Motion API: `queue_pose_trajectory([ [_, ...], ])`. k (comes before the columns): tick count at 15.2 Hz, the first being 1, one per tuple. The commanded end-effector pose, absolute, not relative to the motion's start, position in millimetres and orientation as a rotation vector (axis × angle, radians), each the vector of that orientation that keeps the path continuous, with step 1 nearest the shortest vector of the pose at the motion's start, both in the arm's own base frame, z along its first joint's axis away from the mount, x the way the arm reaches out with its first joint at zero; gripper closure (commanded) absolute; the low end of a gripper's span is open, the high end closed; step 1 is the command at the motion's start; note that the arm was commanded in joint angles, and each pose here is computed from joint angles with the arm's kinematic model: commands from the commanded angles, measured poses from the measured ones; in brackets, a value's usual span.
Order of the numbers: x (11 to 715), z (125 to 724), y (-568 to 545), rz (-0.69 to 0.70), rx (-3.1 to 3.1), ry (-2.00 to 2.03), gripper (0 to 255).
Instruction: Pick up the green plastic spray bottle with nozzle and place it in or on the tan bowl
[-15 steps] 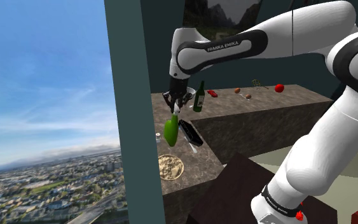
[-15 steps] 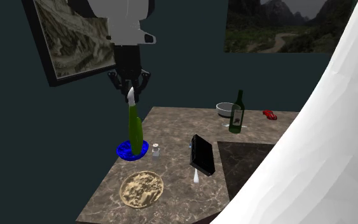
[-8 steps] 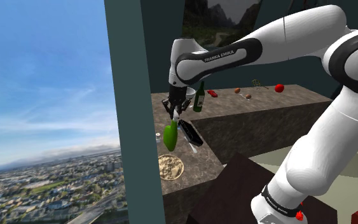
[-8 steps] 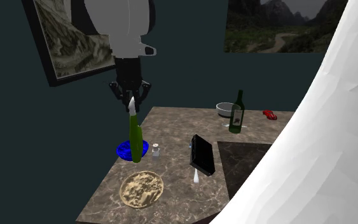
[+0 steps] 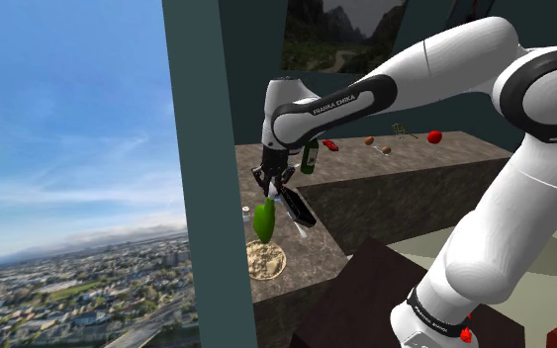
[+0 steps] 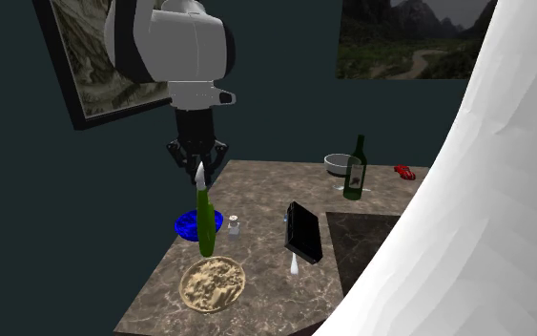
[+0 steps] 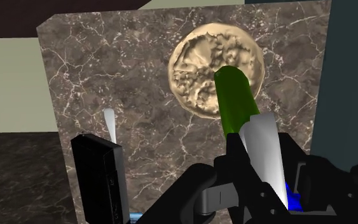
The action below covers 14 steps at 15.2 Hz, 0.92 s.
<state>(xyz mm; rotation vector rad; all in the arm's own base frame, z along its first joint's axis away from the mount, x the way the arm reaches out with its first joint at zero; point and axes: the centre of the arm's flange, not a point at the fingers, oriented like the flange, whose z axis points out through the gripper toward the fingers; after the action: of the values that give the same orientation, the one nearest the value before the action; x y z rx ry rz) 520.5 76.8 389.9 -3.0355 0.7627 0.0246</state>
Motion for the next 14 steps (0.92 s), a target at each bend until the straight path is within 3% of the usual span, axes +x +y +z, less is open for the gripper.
queue_pose_trajectory([
  [1,520.9,379.7,76.8,0.023,-3.035,0.763,255],
  [14,520.9,311.0,76.8,0.023,-3.035,0.763,255],
])
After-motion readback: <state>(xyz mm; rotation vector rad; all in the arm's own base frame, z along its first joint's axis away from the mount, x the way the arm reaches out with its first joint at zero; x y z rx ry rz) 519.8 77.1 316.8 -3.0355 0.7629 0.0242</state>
